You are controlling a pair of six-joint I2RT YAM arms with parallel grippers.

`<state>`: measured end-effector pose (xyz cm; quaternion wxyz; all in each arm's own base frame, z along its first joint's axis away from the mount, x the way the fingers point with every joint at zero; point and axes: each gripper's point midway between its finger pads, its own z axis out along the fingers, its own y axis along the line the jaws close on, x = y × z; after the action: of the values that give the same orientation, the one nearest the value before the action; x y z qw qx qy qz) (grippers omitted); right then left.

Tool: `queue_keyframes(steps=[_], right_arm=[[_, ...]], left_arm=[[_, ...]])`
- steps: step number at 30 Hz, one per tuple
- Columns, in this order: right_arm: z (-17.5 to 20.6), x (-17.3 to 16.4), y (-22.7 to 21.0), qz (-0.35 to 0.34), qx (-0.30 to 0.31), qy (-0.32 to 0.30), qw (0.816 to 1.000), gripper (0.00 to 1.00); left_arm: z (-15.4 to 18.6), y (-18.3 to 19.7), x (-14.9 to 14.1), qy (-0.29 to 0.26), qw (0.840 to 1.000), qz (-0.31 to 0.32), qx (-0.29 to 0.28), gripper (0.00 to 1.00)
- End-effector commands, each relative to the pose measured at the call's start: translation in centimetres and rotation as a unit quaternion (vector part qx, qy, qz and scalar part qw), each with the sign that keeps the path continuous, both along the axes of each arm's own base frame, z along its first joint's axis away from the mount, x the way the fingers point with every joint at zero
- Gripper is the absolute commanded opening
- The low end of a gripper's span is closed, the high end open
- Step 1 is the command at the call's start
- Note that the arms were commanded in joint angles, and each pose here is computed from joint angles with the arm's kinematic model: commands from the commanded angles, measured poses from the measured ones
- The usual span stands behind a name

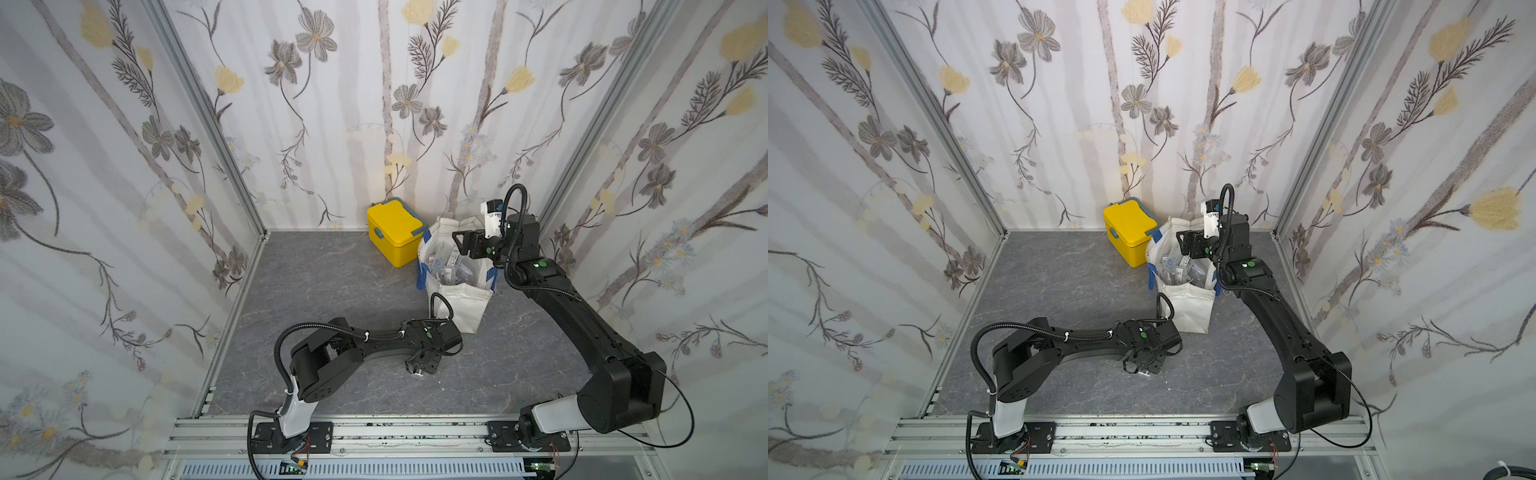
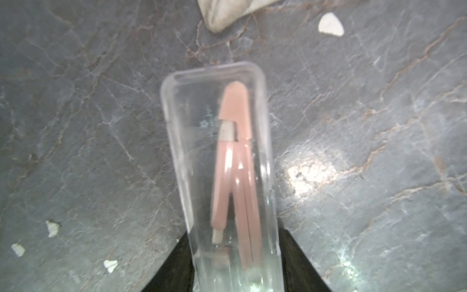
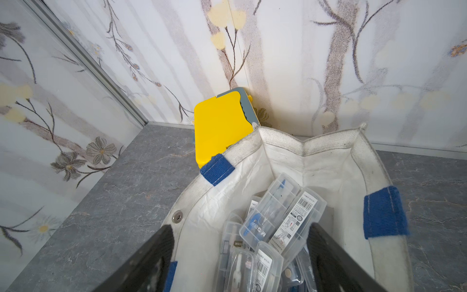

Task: Put the compass set into the canvas bag
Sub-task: Place the compass set in the canvas bag, then pick up the compass set at the center of the board.

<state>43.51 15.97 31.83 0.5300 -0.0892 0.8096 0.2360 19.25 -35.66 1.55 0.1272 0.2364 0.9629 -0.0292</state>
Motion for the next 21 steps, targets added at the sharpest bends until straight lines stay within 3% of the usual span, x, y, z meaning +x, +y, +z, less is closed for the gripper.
queue_keyframes(steps=[1,9,13,17,21], right_arm=[[1.4,-0.1,0.3,0.006,0.012,-0.027,1.0,0.83],[1.5,-0.9,1.3,0.043,0.02,-0.036,0.998,0.85],[1.2,-1.4,2.1,0.071,0.024,-0.033,0.997,0.98],[0.9,-1.5,2.5,0.081,0.034,-0.031,0.996,1.0],[0.6,-1.6,2.8,0.083,0.034,-0.026,0.996,1.0]], left_arm=[[-0.4,2.0,-0.4,0.009,0.999,0.01,0.041,0.43],[1.0,2.1,1.1,-0.051,0.999,0.012,0.015,0.41],[2.3,2.0,2.0,-0.094,0.995,0.01,-0.013,0.4],[4.1,2.2,2.7,-0.141,0.988,0.022,-0.065,0.39],[7.1,2.3,3.7,-0.201,0.969,0.043,-0.139,0.39]])
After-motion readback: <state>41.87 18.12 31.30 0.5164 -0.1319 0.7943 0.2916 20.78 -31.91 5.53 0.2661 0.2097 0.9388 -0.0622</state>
